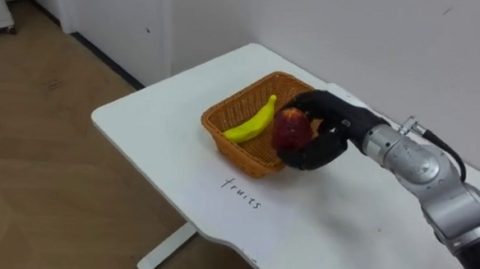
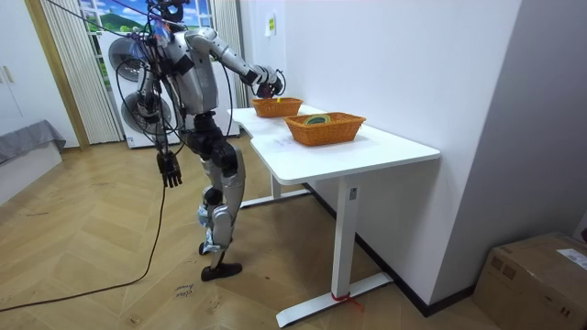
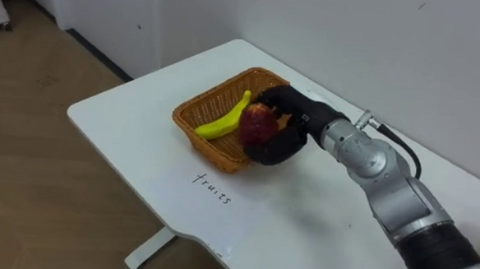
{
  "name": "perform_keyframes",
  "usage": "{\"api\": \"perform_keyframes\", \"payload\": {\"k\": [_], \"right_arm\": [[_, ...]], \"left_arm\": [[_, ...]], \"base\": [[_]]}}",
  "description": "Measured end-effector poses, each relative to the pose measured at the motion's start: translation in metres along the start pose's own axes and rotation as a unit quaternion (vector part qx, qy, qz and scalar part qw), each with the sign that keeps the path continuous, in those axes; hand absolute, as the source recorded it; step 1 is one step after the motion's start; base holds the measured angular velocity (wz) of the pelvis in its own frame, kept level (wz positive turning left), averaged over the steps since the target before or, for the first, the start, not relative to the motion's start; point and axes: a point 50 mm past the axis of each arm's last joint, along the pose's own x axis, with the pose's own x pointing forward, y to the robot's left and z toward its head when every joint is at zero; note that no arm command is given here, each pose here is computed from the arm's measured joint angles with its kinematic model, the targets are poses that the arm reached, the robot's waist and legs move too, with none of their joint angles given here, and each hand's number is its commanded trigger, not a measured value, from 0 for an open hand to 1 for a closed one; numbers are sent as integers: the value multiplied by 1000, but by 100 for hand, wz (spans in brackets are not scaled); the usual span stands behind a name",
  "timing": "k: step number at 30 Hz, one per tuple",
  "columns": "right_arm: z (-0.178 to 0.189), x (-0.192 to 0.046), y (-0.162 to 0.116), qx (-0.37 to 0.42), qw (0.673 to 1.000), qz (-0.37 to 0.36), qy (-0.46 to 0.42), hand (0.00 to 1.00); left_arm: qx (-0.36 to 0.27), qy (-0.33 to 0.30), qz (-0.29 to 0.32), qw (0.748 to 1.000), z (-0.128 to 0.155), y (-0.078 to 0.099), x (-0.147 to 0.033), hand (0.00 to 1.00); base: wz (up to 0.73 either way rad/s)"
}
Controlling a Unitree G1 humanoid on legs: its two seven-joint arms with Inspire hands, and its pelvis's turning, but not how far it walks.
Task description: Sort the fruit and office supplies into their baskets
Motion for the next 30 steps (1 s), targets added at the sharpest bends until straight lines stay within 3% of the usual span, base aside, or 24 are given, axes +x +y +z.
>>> {"api": "perform_keyframes", "payload": {"k": [8,21,30], "right_arm": [[-14,-3,-10,23,999,-39,28,100],[-33,-5,9,82,995,-28,55,100],[-43,-11,19,131,989,-31,57,100]], "left_arm": [[-3,2,-5,1000,-1,-3,0,0],[-3,41,-15,999,-29,-11,-4,0],[28,41,-15,999,-31,-17,-4,0]], "base": [[2],[4],[2]]}}
